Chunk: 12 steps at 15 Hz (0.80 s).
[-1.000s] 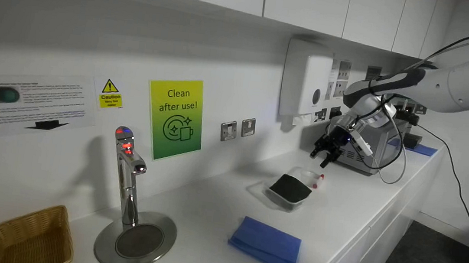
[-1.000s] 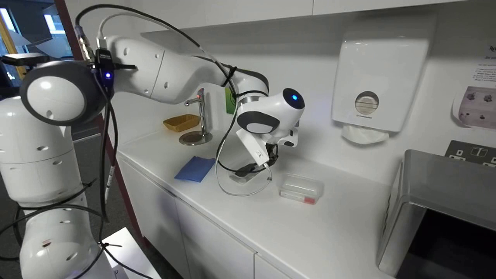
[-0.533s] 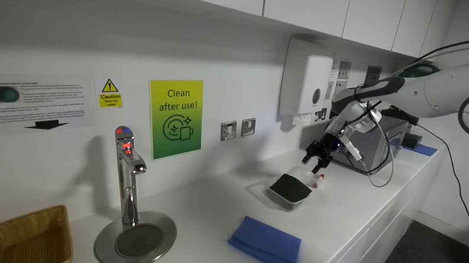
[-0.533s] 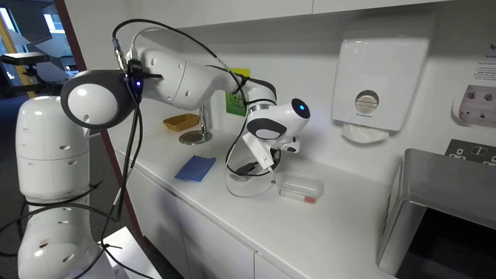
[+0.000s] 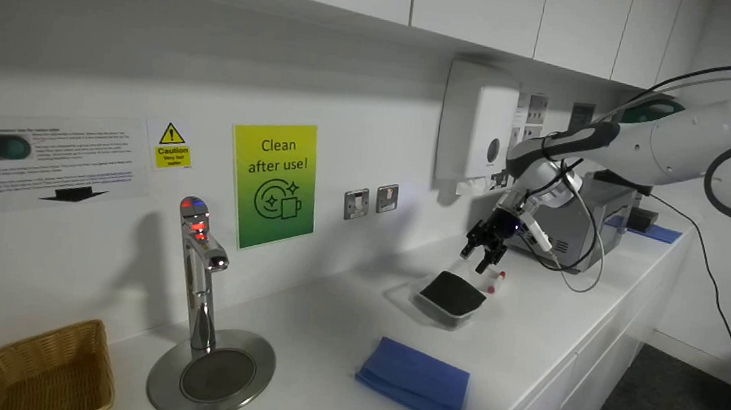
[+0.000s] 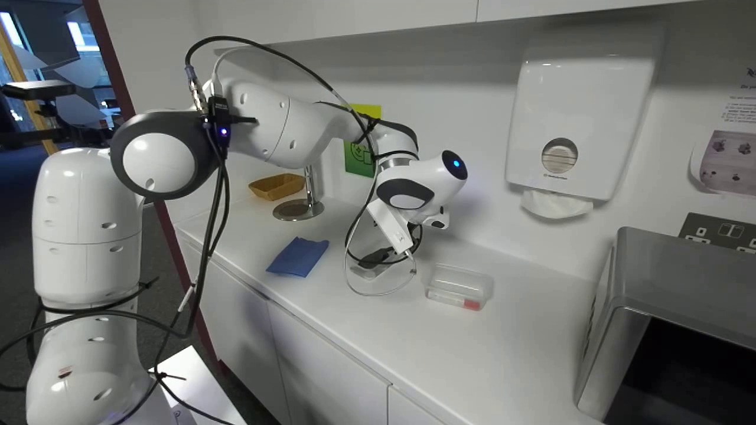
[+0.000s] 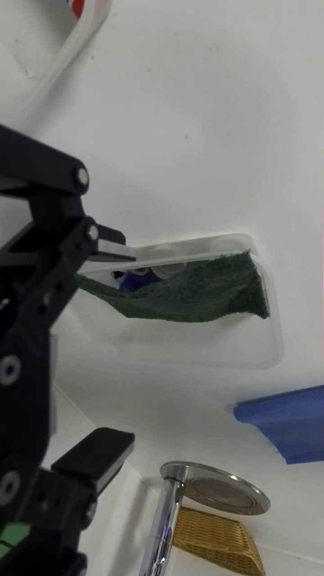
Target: Move the black and blue towels to the counter
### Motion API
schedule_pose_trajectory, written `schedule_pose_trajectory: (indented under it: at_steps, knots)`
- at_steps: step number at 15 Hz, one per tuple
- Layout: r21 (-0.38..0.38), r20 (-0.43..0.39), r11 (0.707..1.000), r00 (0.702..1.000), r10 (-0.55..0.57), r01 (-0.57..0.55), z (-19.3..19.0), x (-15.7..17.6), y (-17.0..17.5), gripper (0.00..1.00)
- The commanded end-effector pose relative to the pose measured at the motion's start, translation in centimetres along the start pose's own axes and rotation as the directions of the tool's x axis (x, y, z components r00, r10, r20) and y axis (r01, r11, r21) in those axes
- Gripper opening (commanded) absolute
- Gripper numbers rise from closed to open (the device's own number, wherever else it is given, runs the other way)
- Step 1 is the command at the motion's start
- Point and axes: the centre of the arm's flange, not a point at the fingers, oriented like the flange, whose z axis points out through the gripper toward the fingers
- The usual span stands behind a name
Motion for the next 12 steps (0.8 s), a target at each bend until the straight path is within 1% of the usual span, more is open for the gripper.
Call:
schedule_pose_trajectory:
  at_steps: [1, 8, 12]
  knots:
    - [0.046, 0.008, 0.999, 1.0, -0.004, 0.004, -0.7, 1.0, -0.3, 1.0]
    - [0.073, 0.021, 0.997, 1.0, 0.002, -0.003, 0.7, 1.8, 0.1, 1.0]
    - [0.087, 0.037, 0.996, 0.999, -0.008, 0.005, 1.8, 2.3, -0.4, 1.0]
